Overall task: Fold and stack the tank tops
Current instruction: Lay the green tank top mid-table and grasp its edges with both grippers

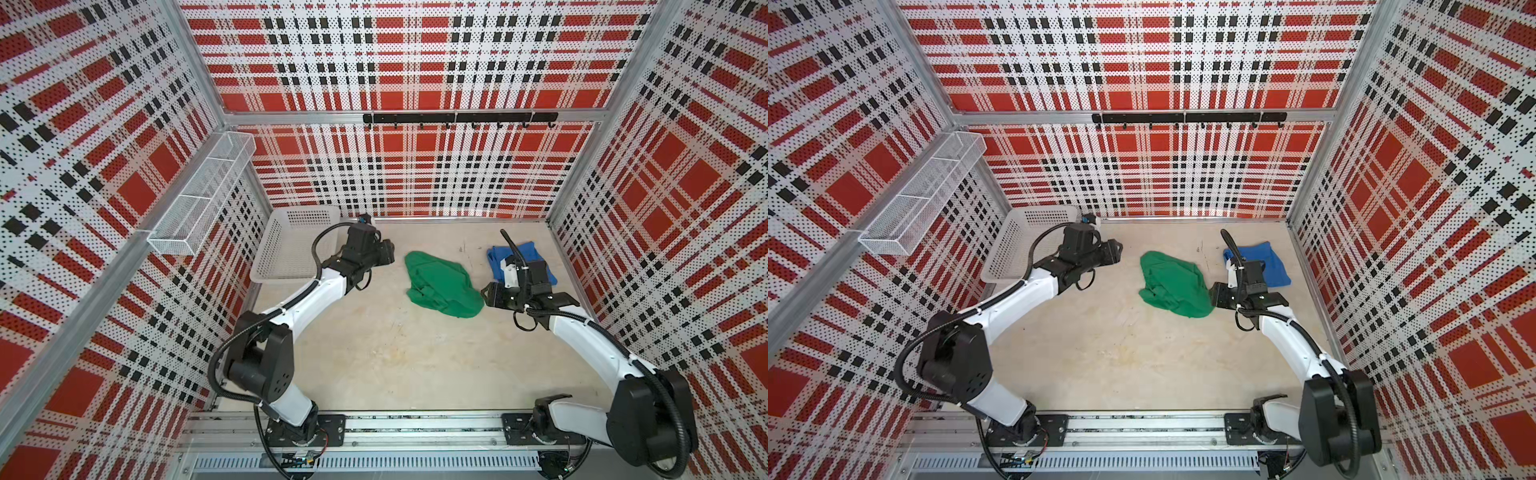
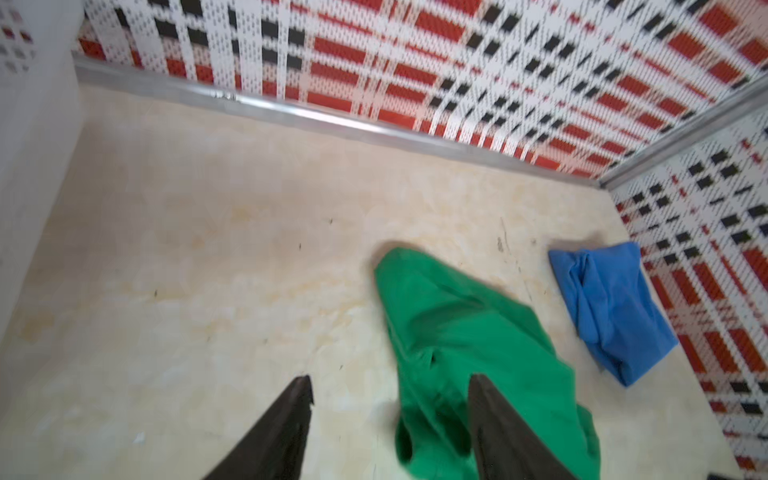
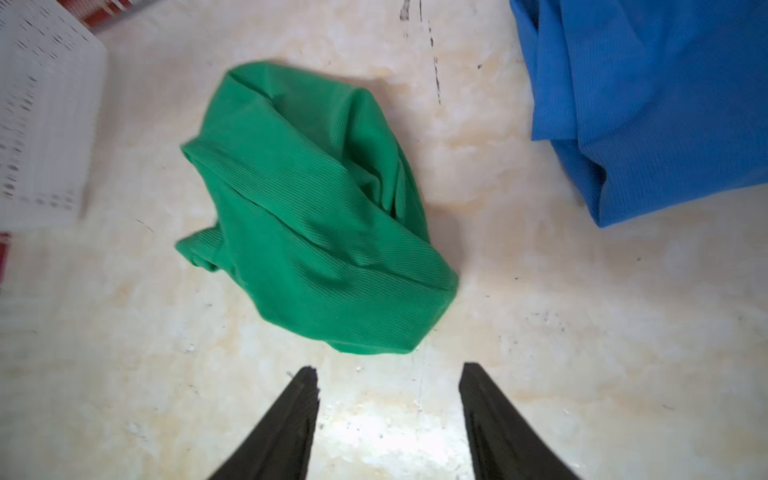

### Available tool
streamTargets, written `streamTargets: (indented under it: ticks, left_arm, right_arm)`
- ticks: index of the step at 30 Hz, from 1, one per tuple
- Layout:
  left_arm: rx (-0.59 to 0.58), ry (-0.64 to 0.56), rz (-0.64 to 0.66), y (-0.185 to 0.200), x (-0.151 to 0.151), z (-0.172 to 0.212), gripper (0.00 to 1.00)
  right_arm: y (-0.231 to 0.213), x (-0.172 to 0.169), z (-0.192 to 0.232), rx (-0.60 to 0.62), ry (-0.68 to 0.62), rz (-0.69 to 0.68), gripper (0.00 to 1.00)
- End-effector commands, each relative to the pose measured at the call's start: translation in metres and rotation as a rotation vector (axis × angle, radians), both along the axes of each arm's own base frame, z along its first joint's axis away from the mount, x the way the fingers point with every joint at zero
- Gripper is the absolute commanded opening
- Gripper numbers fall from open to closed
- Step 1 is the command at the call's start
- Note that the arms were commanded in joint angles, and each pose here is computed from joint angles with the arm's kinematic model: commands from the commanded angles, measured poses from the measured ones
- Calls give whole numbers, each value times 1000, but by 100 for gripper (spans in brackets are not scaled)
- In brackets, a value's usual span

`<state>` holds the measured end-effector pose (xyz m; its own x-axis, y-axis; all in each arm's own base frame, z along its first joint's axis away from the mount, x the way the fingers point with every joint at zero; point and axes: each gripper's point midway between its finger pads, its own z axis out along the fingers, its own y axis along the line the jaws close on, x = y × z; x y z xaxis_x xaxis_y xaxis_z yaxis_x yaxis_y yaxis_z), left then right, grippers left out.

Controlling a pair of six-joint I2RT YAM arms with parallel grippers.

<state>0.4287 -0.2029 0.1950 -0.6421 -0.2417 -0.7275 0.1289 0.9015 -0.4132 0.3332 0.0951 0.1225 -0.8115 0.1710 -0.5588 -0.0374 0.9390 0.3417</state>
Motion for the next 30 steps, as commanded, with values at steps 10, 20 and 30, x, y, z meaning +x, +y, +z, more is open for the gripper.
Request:
streamTargets:
  ticks: [10,20,30]
  left_arm:
    - [-164,230,-127,-81,-60,-110,67]
    - [-200,187,-85,-81,-30,-110,22]
    - [-155,58,-10,-42,-13,-49,0]
  right_arm:
    - [5,3,-49,24,101,-22,68]
    - [24,23,-75,40,122,3,34]
    - [5,18,-9,-67,10,2,0]
